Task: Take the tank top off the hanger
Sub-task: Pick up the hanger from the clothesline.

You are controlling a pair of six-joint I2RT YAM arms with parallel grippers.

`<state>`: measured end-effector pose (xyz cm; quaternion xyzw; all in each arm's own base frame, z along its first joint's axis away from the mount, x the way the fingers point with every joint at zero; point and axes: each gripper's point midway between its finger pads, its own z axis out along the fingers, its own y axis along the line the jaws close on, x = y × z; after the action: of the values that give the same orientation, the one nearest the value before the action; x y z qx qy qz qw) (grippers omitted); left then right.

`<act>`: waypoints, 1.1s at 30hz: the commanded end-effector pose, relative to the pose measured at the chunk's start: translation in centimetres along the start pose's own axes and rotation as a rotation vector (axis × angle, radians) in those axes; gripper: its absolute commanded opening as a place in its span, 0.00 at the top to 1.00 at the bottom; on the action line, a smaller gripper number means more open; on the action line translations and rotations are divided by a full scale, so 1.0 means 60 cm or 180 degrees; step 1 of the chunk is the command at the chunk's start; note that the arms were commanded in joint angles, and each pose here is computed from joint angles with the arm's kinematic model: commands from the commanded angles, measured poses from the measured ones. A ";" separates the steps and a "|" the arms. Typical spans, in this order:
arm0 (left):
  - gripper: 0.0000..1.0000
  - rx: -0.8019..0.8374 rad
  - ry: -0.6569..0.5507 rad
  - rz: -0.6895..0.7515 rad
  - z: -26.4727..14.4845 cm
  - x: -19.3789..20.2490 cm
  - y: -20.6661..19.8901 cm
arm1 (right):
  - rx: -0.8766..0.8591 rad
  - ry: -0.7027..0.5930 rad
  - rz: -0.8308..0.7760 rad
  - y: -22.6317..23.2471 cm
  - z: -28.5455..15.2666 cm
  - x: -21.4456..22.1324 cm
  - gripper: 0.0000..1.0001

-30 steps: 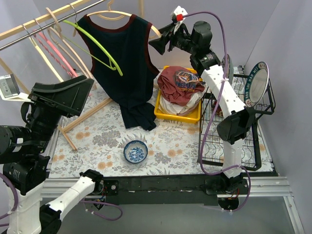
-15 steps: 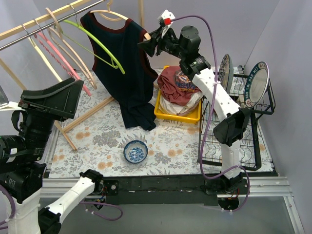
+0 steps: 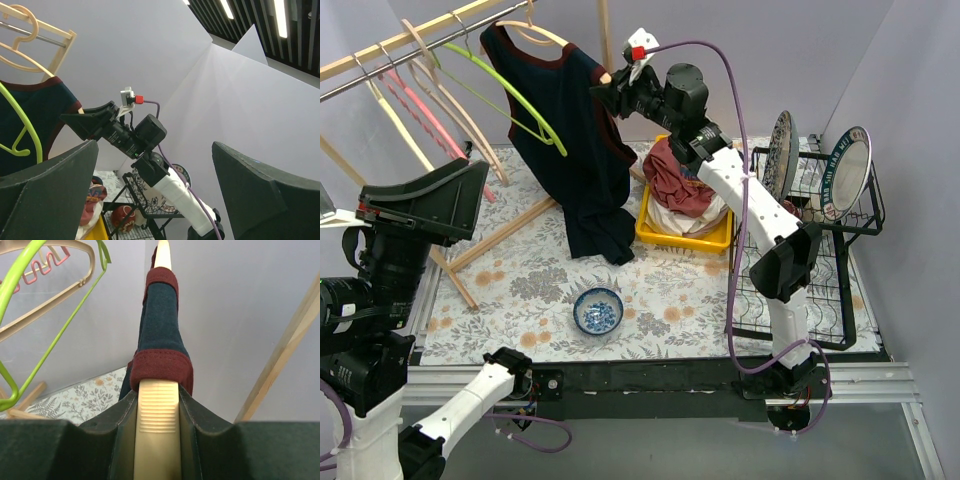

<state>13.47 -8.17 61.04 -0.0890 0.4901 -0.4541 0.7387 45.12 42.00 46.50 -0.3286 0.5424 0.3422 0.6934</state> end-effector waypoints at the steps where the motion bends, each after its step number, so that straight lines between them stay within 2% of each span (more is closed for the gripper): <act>1: 0.02 -0.0059 -0.0079 0.0092 -0.003 -0.012 0.003 | 0.0068 -0.0596 -0.0179 0.005 -0.014 -0.122 0.99; 6: 0.02 -0.0141 -0.0164 0.0120 -0.006 -0.025 0.007 | -0.0001 -0.0892 -0.0171 0.021 -0.036 -0.165 0.99; 12: 0.02 -0.0118 -0.0178 0.0113 -0.008 -0.026 0.006 | 0.0025 -0.1012 -0.0064 0.022 -0.039 -0.178 0.99; 26: 0.02 -0.0074 -0.0116 0.0115 -0.005 -0.020 0.001 | -0.0045 -0.1576 0.0046 0.055 -0.052 -0.254 0.99; 33: 0.02 -0.0077 -0.0112 0.0135 -0.004 -0.021 0.002 | 0.0095 -0.1696 0.0055 0.048 -0.066 -0.271 0.99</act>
<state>13.20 -7.00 61.41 -0.1046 0.4815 -0.4372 0.7524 42.00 43.34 50.85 -0.2714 0.4729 0.4098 0.7313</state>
